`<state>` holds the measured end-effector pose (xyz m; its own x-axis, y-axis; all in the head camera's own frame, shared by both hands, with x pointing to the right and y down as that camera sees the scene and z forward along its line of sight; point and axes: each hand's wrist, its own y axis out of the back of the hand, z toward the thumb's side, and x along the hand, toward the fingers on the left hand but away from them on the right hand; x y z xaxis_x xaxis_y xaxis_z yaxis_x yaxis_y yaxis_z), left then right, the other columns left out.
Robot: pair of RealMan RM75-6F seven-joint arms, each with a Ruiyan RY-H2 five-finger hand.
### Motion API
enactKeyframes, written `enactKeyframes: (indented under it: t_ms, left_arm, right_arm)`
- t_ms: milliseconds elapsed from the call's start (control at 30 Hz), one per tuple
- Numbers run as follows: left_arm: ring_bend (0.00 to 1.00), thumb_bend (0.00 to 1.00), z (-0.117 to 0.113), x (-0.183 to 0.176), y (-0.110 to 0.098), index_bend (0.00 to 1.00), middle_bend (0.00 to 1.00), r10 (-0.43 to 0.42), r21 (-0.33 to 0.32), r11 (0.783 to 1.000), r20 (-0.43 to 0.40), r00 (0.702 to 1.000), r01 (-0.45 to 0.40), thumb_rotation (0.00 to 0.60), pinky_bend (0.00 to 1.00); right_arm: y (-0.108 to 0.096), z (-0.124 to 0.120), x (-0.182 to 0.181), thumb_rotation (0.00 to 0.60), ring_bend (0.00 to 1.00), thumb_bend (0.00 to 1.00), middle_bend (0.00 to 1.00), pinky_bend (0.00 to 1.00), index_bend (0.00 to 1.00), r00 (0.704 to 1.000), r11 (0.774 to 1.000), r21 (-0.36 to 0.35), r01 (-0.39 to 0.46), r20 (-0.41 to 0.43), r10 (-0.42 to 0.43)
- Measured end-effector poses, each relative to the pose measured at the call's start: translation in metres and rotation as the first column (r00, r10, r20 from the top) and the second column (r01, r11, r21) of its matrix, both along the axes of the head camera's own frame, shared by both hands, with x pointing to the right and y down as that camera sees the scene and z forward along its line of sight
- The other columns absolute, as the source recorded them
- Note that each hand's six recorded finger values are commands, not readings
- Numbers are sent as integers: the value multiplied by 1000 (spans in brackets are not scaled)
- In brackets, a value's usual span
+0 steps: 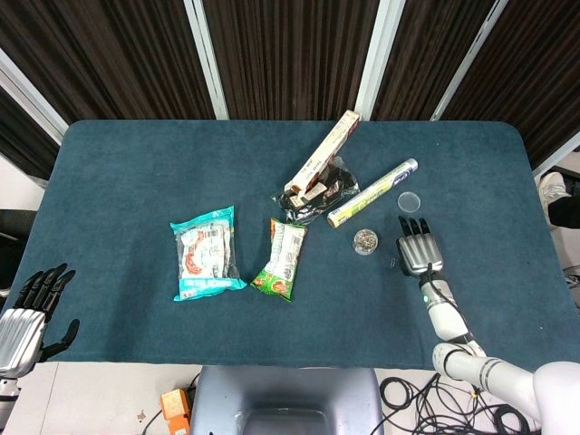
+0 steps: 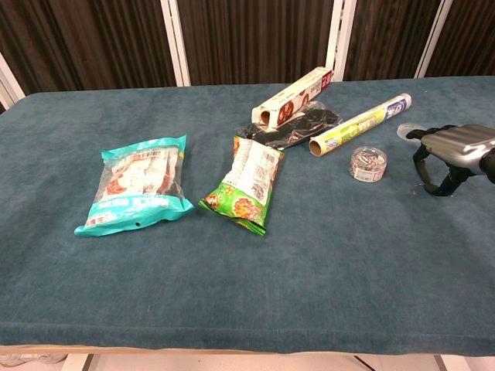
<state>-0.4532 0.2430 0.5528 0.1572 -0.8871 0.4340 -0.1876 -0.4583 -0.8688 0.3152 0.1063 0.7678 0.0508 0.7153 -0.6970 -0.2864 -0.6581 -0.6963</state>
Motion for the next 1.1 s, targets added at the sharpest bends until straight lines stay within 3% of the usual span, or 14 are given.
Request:
enactKeyframes:
  t_ms: [500,733,1100]
  left_arm:
    - [0,427,0,0,0,0,9,3,1,1000,-2,1000,-3,600,65]
    - [0,427,1,1,-1,0,10,3,0,1000,-2,1000,-3,600,65]
    - [0,428,2,-1,-3,0,10,-6,-5,1000,0,1000,6,600,65]
  right_arm:
    - [-8,-19,-11,600,0,377,8,0,615,998,999,39,-11,64,8]
    - [-27,-35,-39,600,0,377,11,0,604,991,996,81,-27,135,16]
    - [-33,-23,-82,600,0,376,13,0,543,994,996,82,17,108,-26]
